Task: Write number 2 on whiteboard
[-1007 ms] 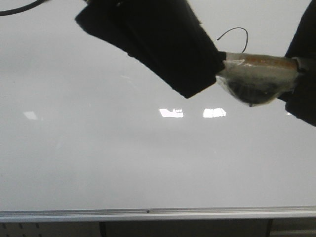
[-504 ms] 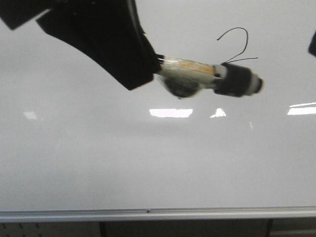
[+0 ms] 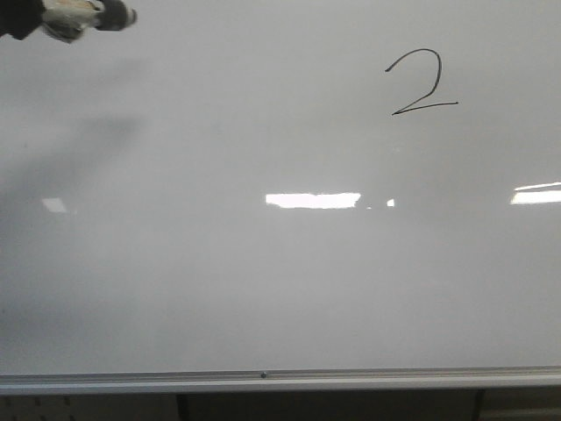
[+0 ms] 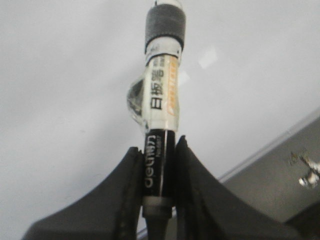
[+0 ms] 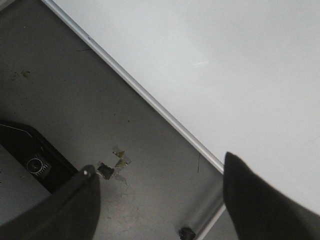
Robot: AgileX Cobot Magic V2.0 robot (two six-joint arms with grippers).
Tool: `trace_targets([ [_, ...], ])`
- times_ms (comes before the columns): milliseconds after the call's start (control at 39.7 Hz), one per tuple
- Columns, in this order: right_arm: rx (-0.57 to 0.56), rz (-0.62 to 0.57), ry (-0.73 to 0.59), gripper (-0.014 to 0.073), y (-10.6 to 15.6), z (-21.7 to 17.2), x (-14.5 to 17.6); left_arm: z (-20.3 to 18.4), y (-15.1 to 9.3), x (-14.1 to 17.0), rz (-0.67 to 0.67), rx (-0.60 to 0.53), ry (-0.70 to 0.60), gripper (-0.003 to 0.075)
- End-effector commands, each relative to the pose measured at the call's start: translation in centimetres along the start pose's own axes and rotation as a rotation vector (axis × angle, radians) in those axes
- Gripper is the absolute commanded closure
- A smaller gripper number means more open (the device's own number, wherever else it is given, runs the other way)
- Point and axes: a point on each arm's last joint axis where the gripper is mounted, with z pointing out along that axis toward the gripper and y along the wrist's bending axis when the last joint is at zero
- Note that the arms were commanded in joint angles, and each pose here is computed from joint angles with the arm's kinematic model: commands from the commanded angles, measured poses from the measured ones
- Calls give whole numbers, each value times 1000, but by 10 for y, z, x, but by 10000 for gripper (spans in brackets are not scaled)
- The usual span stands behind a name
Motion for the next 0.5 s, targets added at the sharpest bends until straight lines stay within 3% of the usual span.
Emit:
trace_targets([
  [0,38,7,-81,57,-4,-10,-10,-9,30,-8,-160,-74,-220,650],
  [76,38,7,-81,57,-4,-10,-10,-3,48,-3,-283,-114,-329,650],
  [176,38,7,-81,57,-4,-10,-10,6,60,7,-334,-184,-435,650],
  [478,50,8,-105,57,-5,-10,-12,52,66,20,-387,-192,-400,650],
])
